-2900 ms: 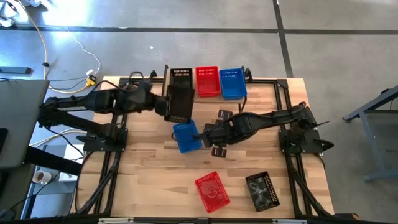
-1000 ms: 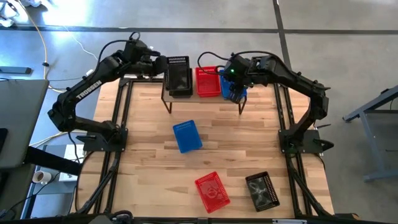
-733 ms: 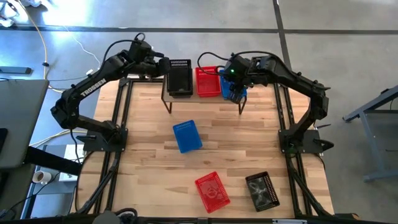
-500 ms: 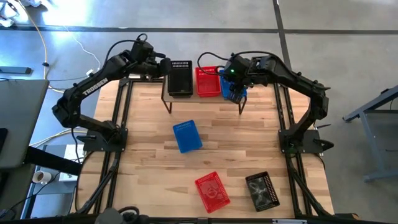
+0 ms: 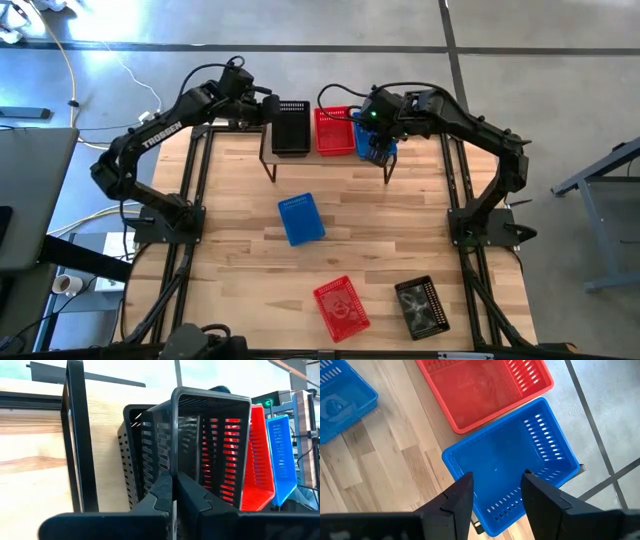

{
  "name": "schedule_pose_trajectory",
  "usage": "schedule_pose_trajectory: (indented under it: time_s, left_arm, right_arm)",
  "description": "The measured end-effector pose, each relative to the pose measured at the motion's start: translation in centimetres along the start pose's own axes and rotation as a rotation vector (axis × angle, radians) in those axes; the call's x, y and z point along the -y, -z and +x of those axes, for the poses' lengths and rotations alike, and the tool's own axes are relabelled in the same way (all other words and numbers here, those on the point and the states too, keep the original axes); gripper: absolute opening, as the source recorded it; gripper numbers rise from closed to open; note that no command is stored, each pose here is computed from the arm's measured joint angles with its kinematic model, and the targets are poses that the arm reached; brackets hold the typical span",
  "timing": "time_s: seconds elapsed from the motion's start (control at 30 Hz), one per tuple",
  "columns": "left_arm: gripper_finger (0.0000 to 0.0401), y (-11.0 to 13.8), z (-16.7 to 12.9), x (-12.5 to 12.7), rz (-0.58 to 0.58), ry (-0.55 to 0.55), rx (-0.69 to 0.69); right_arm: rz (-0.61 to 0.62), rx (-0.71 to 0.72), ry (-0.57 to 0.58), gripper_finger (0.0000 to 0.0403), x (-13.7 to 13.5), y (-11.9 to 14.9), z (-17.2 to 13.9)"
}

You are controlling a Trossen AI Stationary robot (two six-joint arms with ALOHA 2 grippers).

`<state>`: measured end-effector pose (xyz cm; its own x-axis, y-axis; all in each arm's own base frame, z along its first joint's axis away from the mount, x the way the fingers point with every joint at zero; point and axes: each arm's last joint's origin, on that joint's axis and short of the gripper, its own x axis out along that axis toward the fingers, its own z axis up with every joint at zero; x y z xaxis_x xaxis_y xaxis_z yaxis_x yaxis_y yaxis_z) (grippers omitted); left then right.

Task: Stack baskets on shelf by color
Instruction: Stack the top black bin on top of the black bin on the shelf

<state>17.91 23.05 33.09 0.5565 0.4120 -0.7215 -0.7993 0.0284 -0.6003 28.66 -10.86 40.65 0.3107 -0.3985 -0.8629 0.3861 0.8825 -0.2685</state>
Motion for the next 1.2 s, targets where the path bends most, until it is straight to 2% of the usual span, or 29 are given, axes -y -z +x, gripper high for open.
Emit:
schedule_pose_trajectory:
  time_s: [0.33,0.57,1.03,1.2]
  left_arm:
    - [0.0006,-0.7,-0.1,-0.6,-0.021,-0.008,0.011]
    - [0.0023,-0.8,-0.1,-0.7,0.013,0.015,-0.011]
    - [0.0027,-1.1,-0.3,-1.3,0.029,0.015,-0.025]
    - [0.0045,-1.0,-0.3,-1.2,0.061,0.047,-0.054]
  right_arm:
    - [0.0,-0.001,0.0,0.0149,0.0,0.0,0.0]
    - [0.003,-0.001,0.0,0.0149,0.0,0.0,0.0]
    - [0.029,-0.001,0.0,0.0149,0.0,0.0,0.0]
    - [0.03,-0.001,0.0,0.0149,0.0,0.0,0.0]
